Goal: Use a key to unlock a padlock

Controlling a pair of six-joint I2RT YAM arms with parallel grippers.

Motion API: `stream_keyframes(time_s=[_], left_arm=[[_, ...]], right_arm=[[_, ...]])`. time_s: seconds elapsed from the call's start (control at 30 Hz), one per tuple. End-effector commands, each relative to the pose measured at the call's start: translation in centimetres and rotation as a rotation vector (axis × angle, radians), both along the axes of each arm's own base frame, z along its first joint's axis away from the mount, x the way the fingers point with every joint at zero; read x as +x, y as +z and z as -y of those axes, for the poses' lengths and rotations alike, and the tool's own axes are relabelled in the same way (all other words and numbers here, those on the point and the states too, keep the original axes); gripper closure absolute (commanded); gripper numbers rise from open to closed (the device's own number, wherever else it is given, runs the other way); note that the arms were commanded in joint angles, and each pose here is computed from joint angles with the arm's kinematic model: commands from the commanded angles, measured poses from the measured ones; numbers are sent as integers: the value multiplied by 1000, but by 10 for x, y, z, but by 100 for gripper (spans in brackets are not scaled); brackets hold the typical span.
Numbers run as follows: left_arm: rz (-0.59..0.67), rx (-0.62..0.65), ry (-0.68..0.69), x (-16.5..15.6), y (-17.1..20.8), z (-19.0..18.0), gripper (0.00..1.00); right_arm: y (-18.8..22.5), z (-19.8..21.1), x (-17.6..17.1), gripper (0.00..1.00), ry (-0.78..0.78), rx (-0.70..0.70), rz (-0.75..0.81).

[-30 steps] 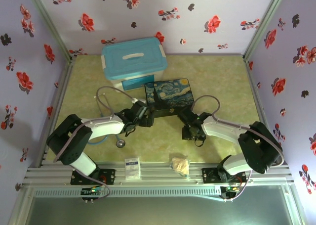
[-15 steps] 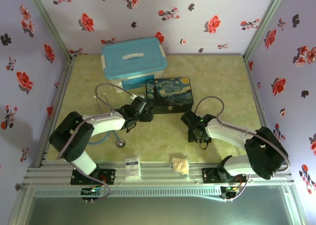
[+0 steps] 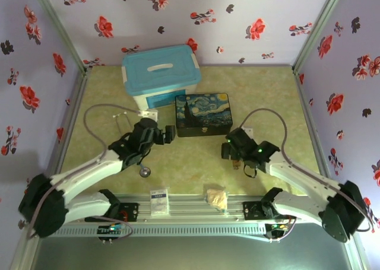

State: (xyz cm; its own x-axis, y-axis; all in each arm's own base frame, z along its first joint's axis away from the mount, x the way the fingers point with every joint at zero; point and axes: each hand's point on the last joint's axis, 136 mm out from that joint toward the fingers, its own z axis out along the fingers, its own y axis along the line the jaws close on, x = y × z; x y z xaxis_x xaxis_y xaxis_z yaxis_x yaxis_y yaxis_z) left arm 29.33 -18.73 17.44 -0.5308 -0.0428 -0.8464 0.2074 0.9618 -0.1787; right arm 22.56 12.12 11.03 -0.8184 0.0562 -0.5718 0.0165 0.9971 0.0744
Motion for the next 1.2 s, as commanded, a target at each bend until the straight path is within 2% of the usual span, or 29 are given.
stream_keyframes(time_s=[0.0, 0.1, 0.17, 0.37, 0.47, 0.57, 0.63, 0.73, 0.87, 1.03, 1.1, 1.17], left_arm=[[98, 165, 168, 3, 17, -64, 0], [150, 218, 316, 14, 21, -120, 0], [138, 245, 404, 18, 18, -151, 0], [222, 425, 523, 22, 1, -206, 0], [193, 356, 604, 29, -23, -232, 0], [211, 304, 597, 37, -46, -236, 0], [238, 276, 563, 45, -48, -234, 0], [303, 201, 554, 59, -44, -236, 0], [308, 154, 502, 74, -71, -236, 0], [292, 165, 499, 79, -75, -236, 0], [240, 188, 476, 83, -82, -232, 0], [219, 220, 461, 98, -77, -227, 0]], right_arm=[[51, 13, 42, 1, -40, -46, 226], [54, 48, 74, 1, -145, -56, 275], [51, 78, 90, 1, -237, -51, 287], [40, 144, 105, 1, -334, -241, 379], [24, 157, 110, 1, -374, -220, 454], [18, 158, 117, 1, -368, -176, 608], [15, 163, 120, 1, -390, -161, 663], [14, 161, 132, 1, -366, -153, 668], [4, 165, 145, 1, -355, -156, 685], [-15, 163, 152, 1, -330, -130, 688], [-22, 165, 161, 1, -337, -146, 592], [-21, 163, 162, 1, -323, -145, 613]])
